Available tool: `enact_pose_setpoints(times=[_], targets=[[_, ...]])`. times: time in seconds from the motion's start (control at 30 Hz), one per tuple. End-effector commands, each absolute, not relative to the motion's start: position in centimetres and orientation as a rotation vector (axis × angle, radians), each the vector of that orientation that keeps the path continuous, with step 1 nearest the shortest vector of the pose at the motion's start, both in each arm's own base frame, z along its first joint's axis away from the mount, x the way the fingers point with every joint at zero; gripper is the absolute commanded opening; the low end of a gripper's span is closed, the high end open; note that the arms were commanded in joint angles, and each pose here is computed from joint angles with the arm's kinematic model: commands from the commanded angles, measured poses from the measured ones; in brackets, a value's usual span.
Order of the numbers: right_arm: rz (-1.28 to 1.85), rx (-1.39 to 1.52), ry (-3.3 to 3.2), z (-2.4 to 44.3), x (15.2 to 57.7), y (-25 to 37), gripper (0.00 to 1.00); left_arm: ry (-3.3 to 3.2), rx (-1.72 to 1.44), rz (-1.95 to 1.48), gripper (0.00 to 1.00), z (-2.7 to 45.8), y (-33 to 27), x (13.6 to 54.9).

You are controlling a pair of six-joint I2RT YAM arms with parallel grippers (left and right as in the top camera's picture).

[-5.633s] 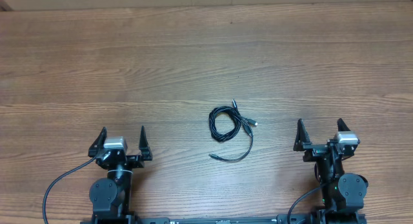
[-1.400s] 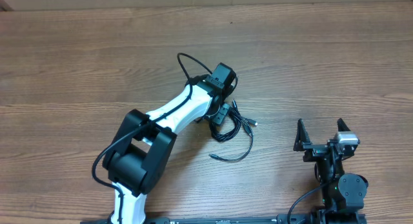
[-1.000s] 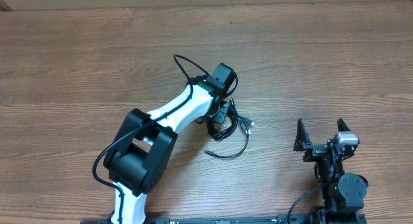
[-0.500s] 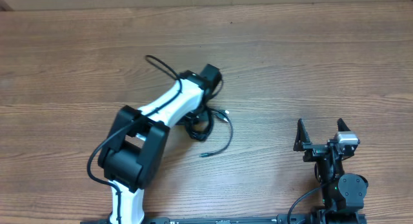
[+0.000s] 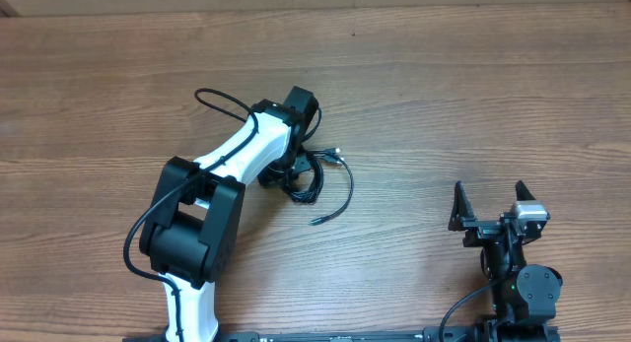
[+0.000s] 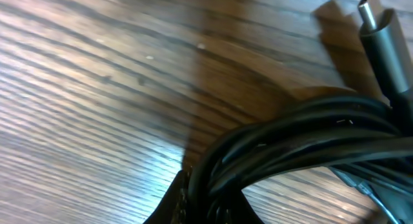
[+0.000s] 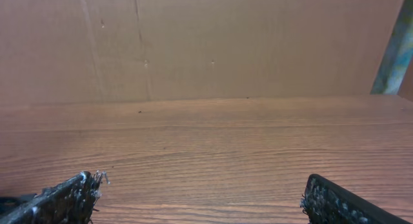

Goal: Untangle cables

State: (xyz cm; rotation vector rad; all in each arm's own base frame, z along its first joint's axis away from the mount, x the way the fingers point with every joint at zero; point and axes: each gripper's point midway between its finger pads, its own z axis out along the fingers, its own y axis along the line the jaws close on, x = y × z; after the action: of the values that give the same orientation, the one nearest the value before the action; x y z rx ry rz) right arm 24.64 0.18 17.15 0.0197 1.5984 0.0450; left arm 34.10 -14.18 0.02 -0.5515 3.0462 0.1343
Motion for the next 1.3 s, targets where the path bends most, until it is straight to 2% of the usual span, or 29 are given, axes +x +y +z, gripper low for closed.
enact_pose_setpoints(times=[0.0,0.37,0.57,0.77,1.07,1.27], targets=[[0.032,0.037,1.593,17.0,24.7,-0.2,1.0,3.112,-0.479,0.071,0.04,-0.9,-15.7,33.3],[0.032,0.036,1.593,17.0,24.7,-0.2,1.0,3.108,-0.475,0.092,0.04,-0.9,-15.5,33.2],[0.032,0.036,1.593,17.0,24.7,-0.2,1.0,3.025,-0.44,0.43,0.04,1.2,-11.2,32.7],[0.032,0.036,1.593,17.0,24.7,-0.2,1.0,2.912,-0.426,0.509,0.04,6.0,-9.2,32.8],[0.032,0.036,1.593,17.0,24.7,-0.2,1.0,2.718,-0.464,0.261,0.04,15.6,-8.9,32.1],[0.032,0.036,1.593,17.0,24.7,-0.2,1.0,2.636,-0.477,0.136,0.04,19.7,-8.6,30.7]])
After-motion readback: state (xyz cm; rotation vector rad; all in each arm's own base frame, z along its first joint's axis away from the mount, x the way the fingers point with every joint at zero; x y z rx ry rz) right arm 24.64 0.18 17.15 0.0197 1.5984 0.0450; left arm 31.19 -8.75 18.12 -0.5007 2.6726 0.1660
